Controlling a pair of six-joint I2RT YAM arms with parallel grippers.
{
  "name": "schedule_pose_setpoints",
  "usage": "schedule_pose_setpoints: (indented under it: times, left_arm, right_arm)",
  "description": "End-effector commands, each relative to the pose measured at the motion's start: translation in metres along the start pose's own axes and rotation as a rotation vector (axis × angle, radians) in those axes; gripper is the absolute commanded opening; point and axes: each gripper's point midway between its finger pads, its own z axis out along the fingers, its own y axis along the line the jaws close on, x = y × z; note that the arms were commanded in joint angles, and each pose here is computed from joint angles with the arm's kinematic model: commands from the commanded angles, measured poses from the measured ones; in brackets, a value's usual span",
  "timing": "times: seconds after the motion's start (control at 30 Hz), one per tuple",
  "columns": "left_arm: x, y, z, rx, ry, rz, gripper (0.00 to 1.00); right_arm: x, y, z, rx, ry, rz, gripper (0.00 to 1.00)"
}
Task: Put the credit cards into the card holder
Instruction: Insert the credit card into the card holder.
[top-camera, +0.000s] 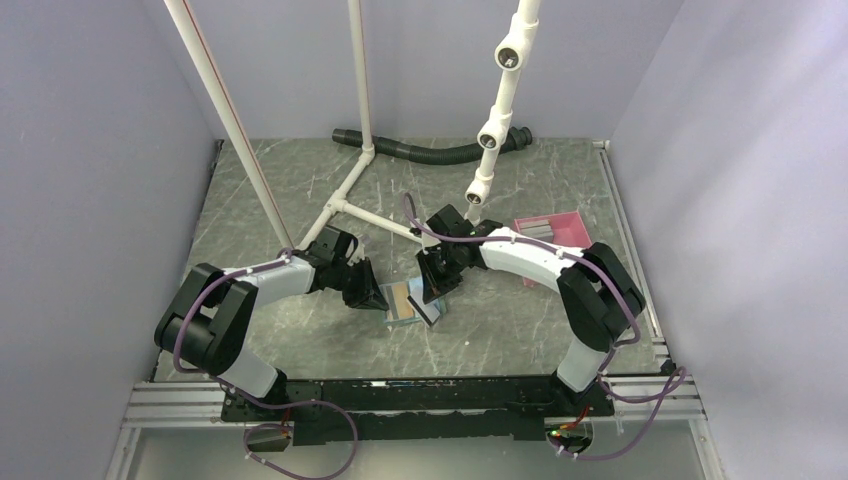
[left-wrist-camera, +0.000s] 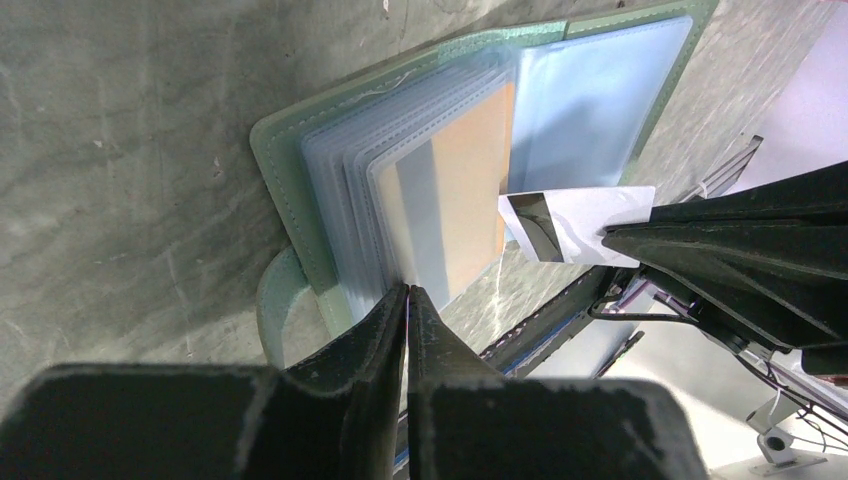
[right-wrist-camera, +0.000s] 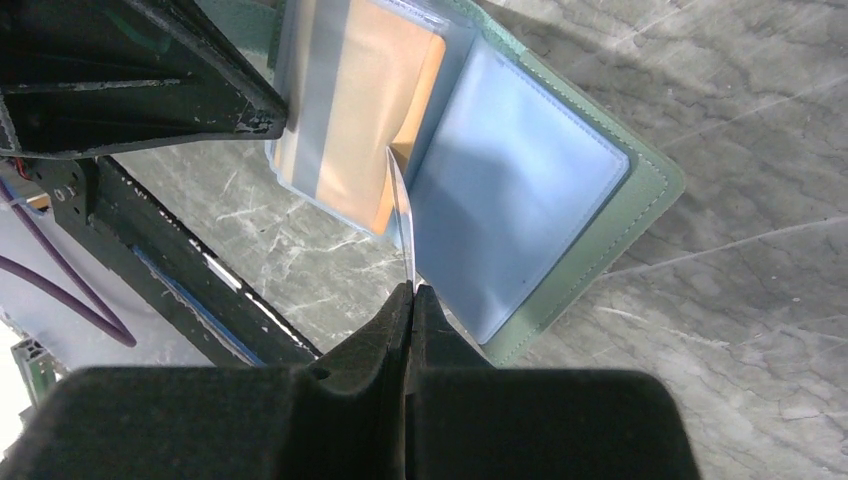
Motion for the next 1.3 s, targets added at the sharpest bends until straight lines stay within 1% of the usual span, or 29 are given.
schedule_pose_setpoints:
  times: [0.0, 0.37, 0.67, 0.83, 1.07, 1.27]
  left_arm:
    - [0.007, 0.021, -0.002, -0.079, 0.002, 0.004, 0.13]
    - [0.007, 0.021, -0.002, -0.079, 0.003, 0.003, 0.13]
    - [0.007, 0.021, -0.002, -0.083, 0.002, 0.004, 0.13]
    - [0.006, 0.020, -0.003, -0.078, 0.000, 0.005, 0.13]
    - [0.007, 0.019, -0.002, -0.071, 0.001, 0.001, 0.13]
    - [0.009, 0.023, 0.001, -0.077, 0.010, -0.003, 0.13]
  right_arm:
    - [-0.007, -0.008, -0.001, 0.041, -0.009, 0.007, 0.00]
    - [-0.005, -0.012, -0.007, 0.042, -0.015, 0.030, 0.00]
    - [-0.005, -0.013, 0.003, 0.030, 0.004, 0.053, 0.00]
    - [-0.012, -0.016, 0.008, 0.050, 0.020, 0.072, 0.00]
    - [-0.024, -0.012, 0.018, 0.013, 0.022, 0.042, 0.00]
    - [-0.039, -0.007, 0.021, -0.037, -0.028, 0.014, 0.00]
